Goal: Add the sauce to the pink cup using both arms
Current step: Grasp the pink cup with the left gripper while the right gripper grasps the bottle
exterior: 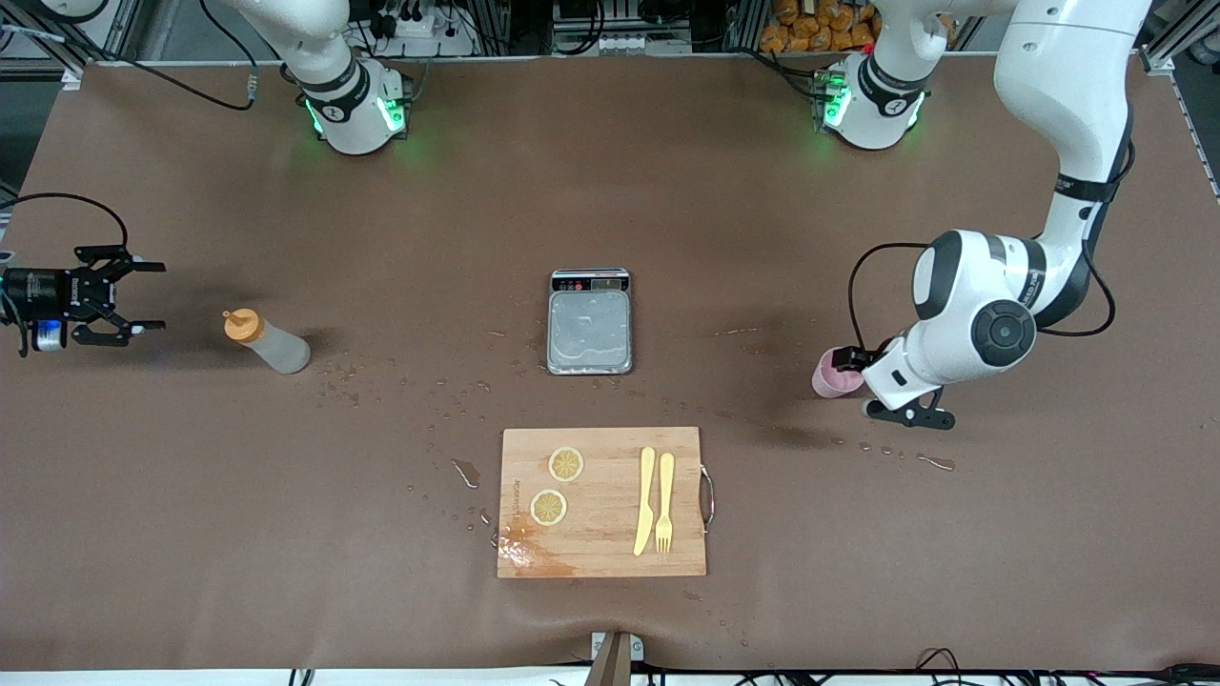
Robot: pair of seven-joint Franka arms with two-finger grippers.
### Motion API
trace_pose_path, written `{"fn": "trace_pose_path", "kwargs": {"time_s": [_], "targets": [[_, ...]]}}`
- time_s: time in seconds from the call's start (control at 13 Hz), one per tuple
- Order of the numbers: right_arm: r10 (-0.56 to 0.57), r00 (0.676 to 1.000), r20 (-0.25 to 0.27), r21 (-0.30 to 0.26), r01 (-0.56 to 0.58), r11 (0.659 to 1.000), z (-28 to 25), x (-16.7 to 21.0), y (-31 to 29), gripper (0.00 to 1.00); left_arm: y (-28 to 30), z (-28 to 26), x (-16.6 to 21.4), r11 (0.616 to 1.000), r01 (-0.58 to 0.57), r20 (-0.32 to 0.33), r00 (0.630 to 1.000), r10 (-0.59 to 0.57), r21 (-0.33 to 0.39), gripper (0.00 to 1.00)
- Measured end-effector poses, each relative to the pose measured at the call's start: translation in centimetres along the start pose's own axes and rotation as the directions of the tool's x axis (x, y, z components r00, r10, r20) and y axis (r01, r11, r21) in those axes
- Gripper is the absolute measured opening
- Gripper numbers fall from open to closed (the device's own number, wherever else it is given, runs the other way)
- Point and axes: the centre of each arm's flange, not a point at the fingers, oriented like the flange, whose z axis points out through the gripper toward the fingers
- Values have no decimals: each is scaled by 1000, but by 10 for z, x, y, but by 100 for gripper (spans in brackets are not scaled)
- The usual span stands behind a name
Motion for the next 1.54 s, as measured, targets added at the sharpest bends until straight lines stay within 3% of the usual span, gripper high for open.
{"fn": "trace_pose_path", "kwargs": {"time_s": [0.31, 0.54, 0.92, 1.0, 1.23, 1.54], "targets": [[40, 994, 101, 21, -42, 999, 26, 44, -5, 100, 0, 16, 4, 1000, 0, 23, 1000, 0, -3, 96], [21, 988, 151, 44, -28, 999, 50, 79, -12, 100, 1, 28, 4, 1000, -4, 41, 999, 4, -2, 63], [-11, 992, 122, 76, 2, 997, 61, 107, -15, 100, 2, 30, 5, 1000, -12, 43, 999, 12, 5, 9], [-14, 993, 115, 84, 4, 996, 62, 111, -16, 100, 2, 29, 5, 1000, -13, 40, 999, 13, 6, 4], [-20, 992, 127, 90, 9, 996, 69, 114, -19, 100, 2, 16, 12, 1000, -12, 13, 1000, 12, 6, 4], [-31, 991, 128, 78, 21, 997, 89, 116, -32, 100, 9, -32, 28, 1000, -21, -79, 997, 21, 5, 4]]}}
